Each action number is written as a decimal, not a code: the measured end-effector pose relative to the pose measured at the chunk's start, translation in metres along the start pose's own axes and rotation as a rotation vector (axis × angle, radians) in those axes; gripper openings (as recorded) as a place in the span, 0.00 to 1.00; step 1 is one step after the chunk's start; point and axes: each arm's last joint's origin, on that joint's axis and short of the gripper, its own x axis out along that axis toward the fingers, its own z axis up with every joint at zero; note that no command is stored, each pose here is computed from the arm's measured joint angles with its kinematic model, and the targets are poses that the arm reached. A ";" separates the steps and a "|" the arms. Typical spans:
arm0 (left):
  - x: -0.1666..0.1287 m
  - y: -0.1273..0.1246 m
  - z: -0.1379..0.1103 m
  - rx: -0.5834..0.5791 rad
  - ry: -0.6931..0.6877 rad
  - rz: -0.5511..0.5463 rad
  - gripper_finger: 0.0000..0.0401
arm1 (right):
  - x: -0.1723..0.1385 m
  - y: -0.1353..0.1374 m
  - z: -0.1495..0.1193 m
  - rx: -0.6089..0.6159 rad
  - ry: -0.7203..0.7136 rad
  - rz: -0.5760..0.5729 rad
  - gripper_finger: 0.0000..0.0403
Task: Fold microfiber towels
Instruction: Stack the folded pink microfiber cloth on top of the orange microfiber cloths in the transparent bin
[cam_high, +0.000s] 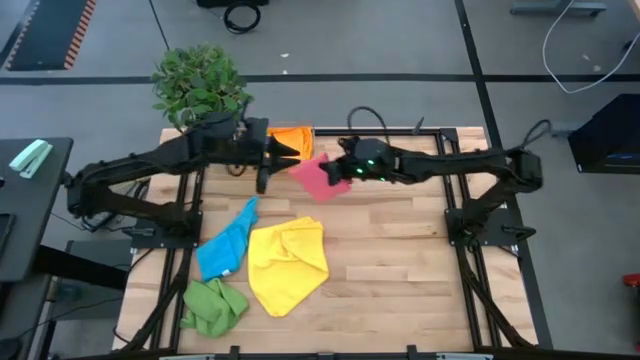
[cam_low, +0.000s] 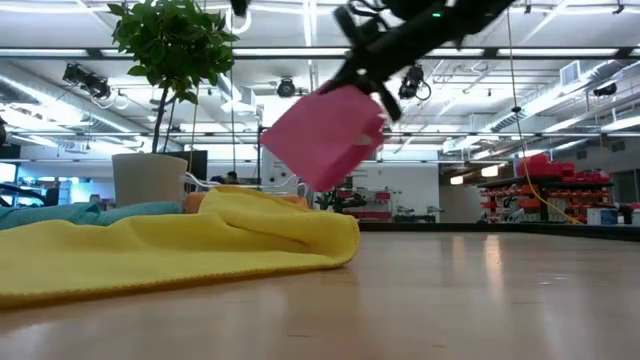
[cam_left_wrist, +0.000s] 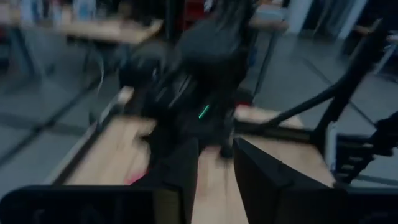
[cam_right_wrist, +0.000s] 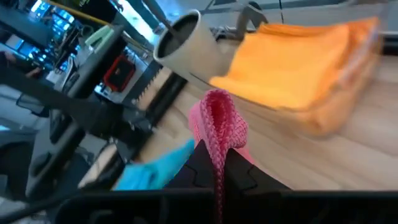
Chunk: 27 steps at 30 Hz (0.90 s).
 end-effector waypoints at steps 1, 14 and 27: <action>-0.008 -0.004 0.004 0.014 -0.026 -0.009 0.26 | 0.009 0.004 0.004 0.009 -0.004 -0.002 0.01; -0.051 -0.025 0.018 0.180 -0.114 -0.056 0.14 | 0.116 0.026 0.070 0.273 -0.182 0.012 0.01; -0.051 -0.023 0.008 0.237 -0.012 -0.050 0.12 | 0.189 0.022 0.075 0.509 -0.235 0.040 0.01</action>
